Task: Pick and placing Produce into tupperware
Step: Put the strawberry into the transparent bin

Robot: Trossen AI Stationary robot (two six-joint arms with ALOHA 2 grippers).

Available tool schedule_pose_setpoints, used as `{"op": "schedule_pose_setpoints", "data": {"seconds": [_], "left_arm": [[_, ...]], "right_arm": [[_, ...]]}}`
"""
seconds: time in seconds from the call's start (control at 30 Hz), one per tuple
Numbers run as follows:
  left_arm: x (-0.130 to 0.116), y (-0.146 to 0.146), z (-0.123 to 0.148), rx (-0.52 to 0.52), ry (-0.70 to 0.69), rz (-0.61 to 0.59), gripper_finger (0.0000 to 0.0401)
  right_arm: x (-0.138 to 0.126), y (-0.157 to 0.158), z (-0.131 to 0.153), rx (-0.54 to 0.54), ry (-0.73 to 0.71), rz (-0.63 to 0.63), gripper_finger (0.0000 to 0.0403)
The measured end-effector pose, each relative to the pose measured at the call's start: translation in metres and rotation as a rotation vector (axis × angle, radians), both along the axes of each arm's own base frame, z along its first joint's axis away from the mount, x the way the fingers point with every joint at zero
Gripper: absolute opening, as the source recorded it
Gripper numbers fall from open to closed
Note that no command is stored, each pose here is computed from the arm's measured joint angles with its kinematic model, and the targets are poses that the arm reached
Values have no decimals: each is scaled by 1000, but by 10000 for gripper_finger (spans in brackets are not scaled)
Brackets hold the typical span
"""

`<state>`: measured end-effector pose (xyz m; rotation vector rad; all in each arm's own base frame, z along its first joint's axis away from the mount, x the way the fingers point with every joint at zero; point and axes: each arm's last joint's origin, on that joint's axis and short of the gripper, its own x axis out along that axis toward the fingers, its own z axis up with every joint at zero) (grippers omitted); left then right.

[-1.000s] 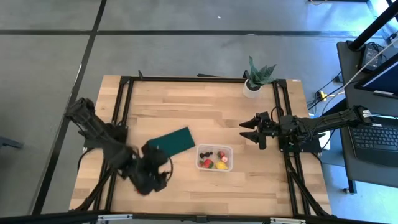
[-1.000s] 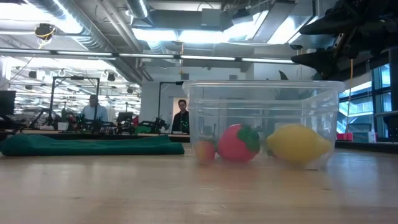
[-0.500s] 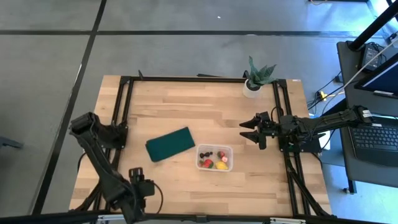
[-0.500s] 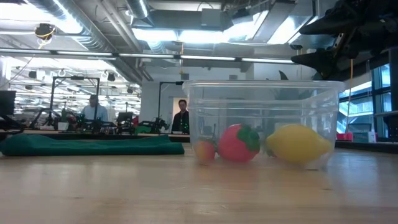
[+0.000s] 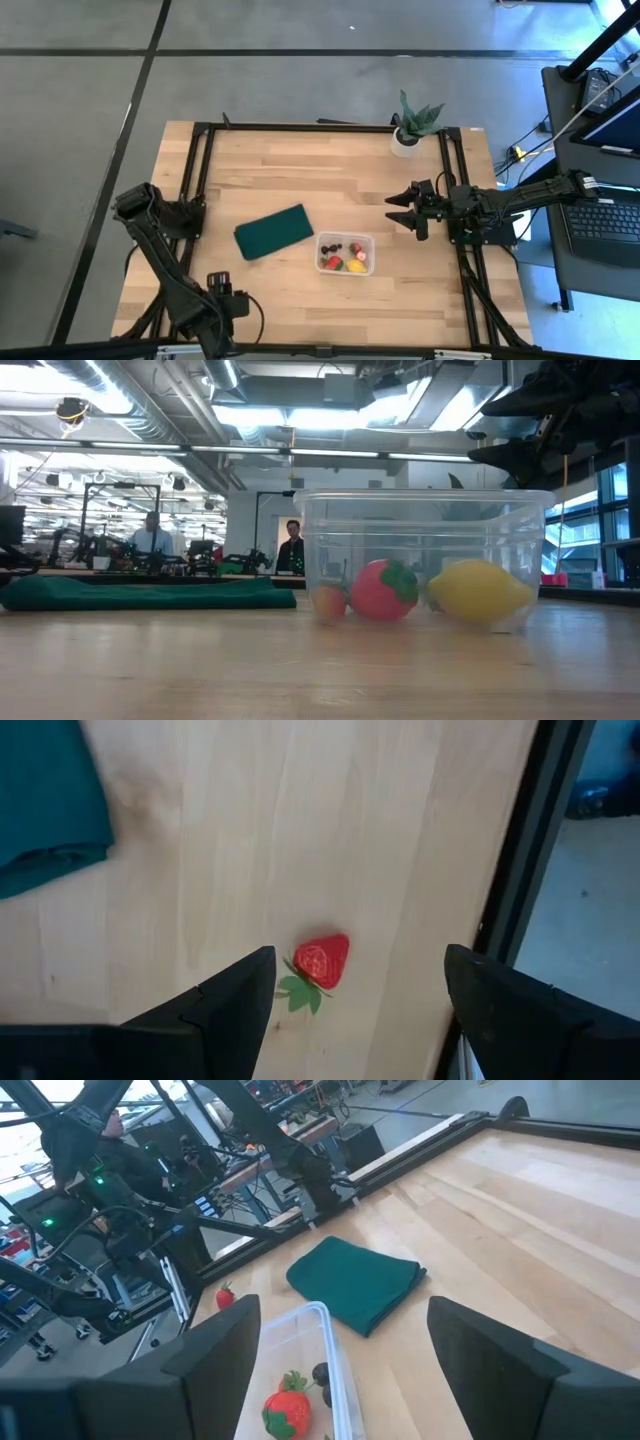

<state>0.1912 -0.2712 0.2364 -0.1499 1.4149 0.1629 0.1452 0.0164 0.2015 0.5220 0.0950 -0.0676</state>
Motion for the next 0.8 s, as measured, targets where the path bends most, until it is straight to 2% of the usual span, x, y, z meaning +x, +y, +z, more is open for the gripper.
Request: {"op": "schedule_pose_setpoints", "data": {"seconds": [0.17,0.27,0.57,0.8], "left_arm": [[-2,0,0,-18,60,-62,280],[-5,3,-6,5,85,-83,280],[-14,14,-44,38,176,-264,279],[-17,18,-63,23,162,-334,279]], "right_arm": [[0,0,0,-2,0,0,289],[0,0,0,-20,1,2,289],[0,0,0,-22,1,3,289],[0,0,0,-21,1,3,289]]}}
